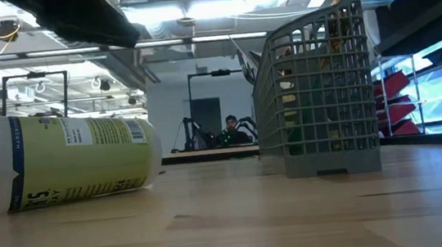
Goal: Sort silverware
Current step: Put the table knife into the silverware basket
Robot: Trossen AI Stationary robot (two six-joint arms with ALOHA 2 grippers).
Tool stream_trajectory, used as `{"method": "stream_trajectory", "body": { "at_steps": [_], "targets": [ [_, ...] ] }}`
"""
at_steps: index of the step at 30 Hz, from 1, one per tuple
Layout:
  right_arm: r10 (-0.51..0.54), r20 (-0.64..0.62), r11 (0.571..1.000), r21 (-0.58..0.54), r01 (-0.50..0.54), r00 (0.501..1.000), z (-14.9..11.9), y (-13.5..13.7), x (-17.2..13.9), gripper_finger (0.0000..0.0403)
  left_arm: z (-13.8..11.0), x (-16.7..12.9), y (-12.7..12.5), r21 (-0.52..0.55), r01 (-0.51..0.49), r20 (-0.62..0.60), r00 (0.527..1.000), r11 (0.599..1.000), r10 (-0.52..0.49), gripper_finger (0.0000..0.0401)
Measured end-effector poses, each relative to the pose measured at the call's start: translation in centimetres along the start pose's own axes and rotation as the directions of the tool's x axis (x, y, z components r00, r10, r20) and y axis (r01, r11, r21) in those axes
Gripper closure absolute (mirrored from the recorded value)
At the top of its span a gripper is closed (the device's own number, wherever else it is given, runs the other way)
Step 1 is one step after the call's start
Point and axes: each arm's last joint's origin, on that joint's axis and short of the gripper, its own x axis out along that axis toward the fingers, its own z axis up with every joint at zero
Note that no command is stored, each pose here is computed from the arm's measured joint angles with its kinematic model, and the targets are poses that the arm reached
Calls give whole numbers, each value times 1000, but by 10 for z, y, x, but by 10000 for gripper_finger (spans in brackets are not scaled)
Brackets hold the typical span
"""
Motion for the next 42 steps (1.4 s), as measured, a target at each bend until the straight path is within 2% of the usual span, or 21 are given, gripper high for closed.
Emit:
{"method": "stream_trajectory", "body": {
  "at_steps": [5, 9, 13, 19, 23, 25, 29, 33, 37, 42],
  "targets": [
    [-40, -91, 993, -116, 29, 995, 3, 29, -35, 390, -8, 8, 0, -93, 43, 40, 998, 995, -40, 166],
    [-119, -195, 963, -261, 65, 974, 15, 54, -41, 391, -12, 21, 4, -195, 191, 62, 981, 962, -182, 166],
    [-131, -189, 940, -335, 61, 973, 28, 73, -41, 392, -15, 29, 9, -238, 307, 95, 951, 921, -293, 166],
    [-144, -272, 886, -463, 2, 951, 34, 98, -21, 392, -22, 36, 10, -292, 312, 115, 950, 904, -290, 166],
    [-115, -346, 821, -561, -107, 931, 31, 111, 0, 392, -28, 45, 2, -306, 330, 159, 943, 893, -294, 166],
    [-113, -377, 802, -580, -140, 919, 29, 115, 9, 391, -31, 50, -4, -298, 338, 173, 939, 893, -298, 166],
    [-179, -449, 728, -659, -189, 876, 24, 124, 22, 391, -42, 61, -14, -279, 347, 165, 936, 896, -311, 166],
    [-159, -453, 701, -677, -222, 877, 25, 135, 26, 391, -52, 67, -19, -287, 366, 132, 930, 885, -342, 166],
    [-159, -476, 638, -718, -277, 865, 24, 148, 34, 390, -53, 68, -20, -309, 364, 134, 931, 879, -338, 166],
    [-151, -511, 610, -722, -327, 846, 19, 156, 43, 390, -48, 67, -20, -309, 375, 179, 925, 874, -334, 166]
  ]
}}
